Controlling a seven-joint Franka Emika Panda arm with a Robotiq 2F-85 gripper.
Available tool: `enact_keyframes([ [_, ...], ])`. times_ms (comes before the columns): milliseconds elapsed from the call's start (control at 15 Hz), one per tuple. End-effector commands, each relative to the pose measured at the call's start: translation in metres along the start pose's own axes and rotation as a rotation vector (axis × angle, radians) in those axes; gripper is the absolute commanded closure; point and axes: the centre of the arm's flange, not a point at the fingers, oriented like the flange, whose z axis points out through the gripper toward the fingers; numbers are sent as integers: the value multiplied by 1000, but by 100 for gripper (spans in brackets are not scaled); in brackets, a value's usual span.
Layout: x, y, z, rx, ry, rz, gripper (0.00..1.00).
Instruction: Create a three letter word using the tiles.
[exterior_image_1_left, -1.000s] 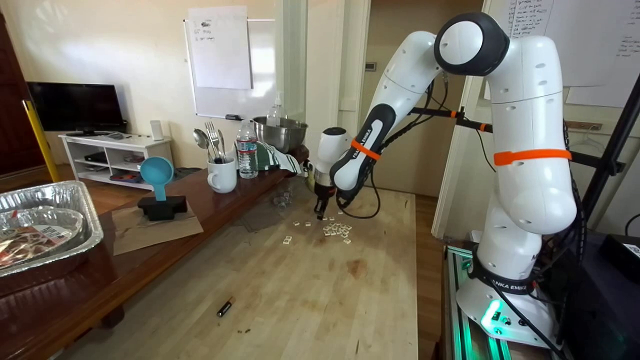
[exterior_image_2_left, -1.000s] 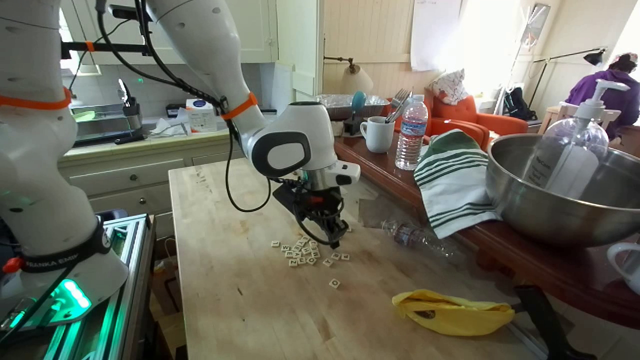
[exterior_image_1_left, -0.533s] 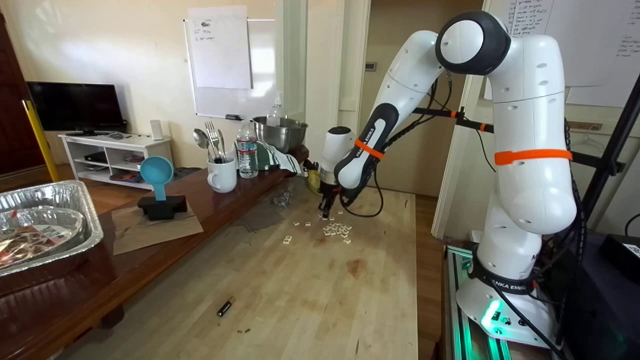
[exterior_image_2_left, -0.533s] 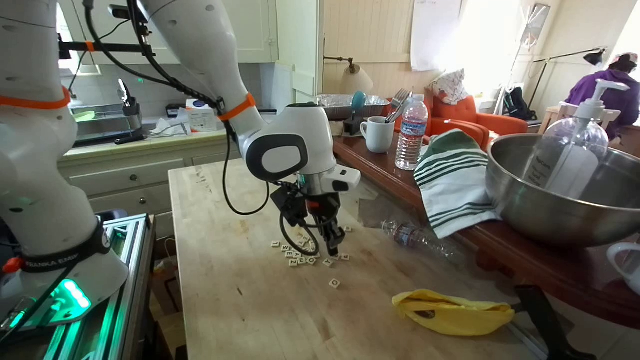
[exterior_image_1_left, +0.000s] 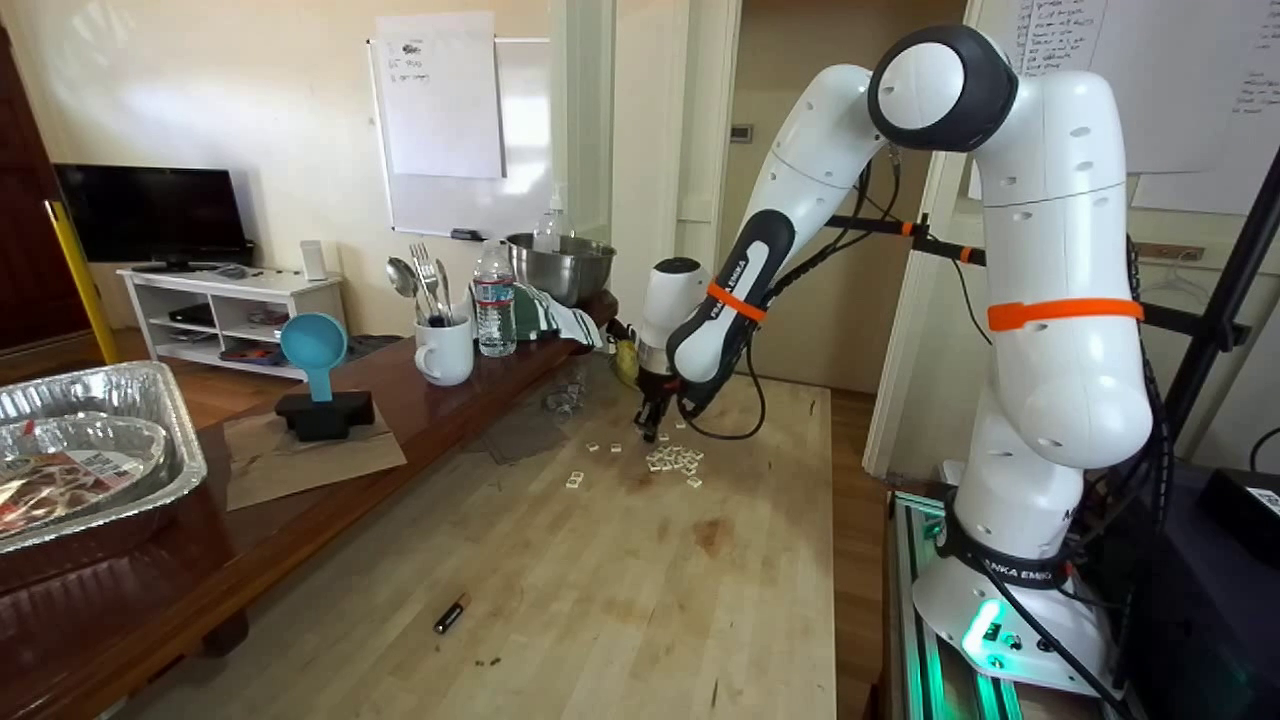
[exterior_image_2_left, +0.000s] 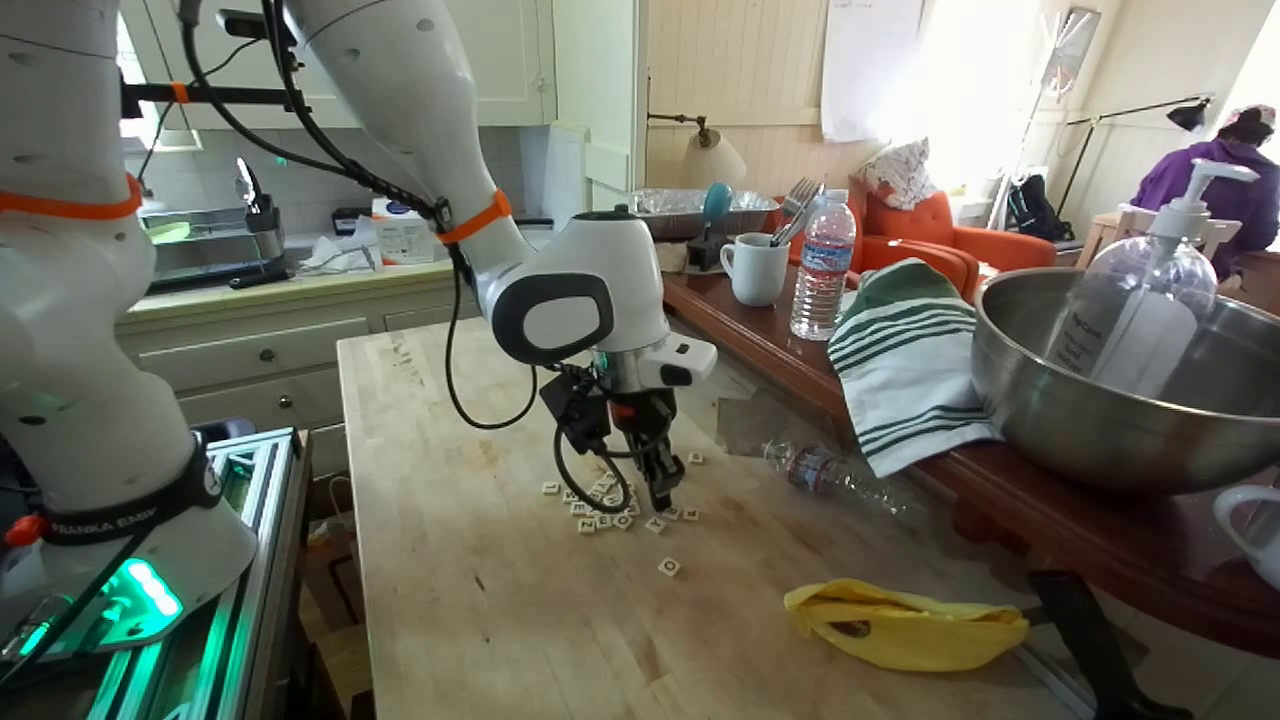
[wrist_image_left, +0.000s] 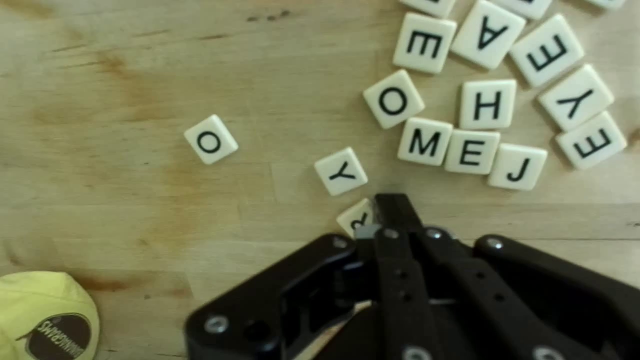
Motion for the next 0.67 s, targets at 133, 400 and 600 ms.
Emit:
enact_keyframes([
  [133,3,-24,10,50,-9,-75,100],
  [400,5,-29,5,67,1,-123,100],
  [600,5,-23,-3,44,9,-116,100],
])
